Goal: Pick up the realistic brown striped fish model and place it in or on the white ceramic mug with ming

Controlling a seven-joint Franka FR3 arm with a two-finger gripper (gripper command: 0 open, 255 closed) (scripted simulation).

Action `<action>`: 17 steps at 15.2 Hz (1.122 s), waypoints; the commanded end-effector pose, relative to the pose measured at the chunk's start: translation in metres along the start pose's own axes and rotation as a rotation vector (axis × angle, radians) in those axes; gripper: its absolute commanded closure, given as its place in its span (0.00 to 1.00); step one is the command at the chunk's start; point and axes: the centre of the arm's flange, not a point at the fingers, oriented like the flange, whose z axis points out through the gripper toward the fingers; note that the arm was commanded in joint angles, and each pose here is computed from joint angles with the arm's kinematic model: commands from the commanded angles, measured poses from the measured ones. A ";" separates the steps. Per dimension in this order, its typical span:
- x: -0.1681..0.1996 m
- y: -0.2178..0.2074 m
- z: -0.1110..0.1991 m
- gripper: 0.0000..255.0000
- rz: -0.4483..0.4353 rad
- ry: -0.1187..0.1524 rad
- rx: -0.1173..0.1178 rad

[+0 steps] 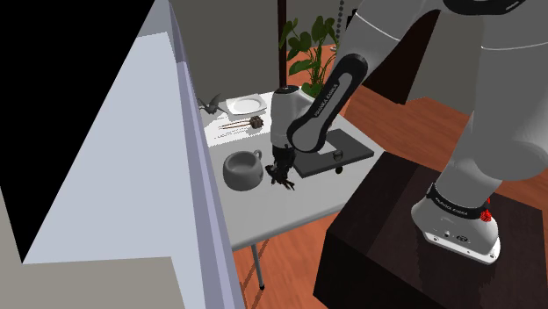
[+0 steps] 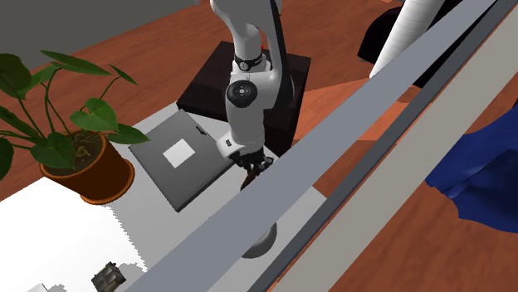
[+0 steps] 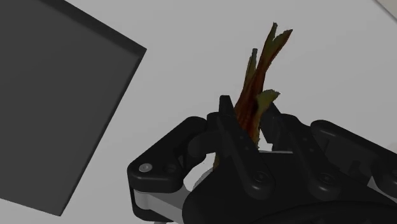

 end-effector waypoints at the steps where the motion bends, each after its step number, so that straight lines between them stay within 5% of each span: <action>1: 0.000 -0.001 -0.010 1.00 0.000 0.000 0.000; 17: 0.001 -0.006 -0.094 1.00 0.000 0.000 0.000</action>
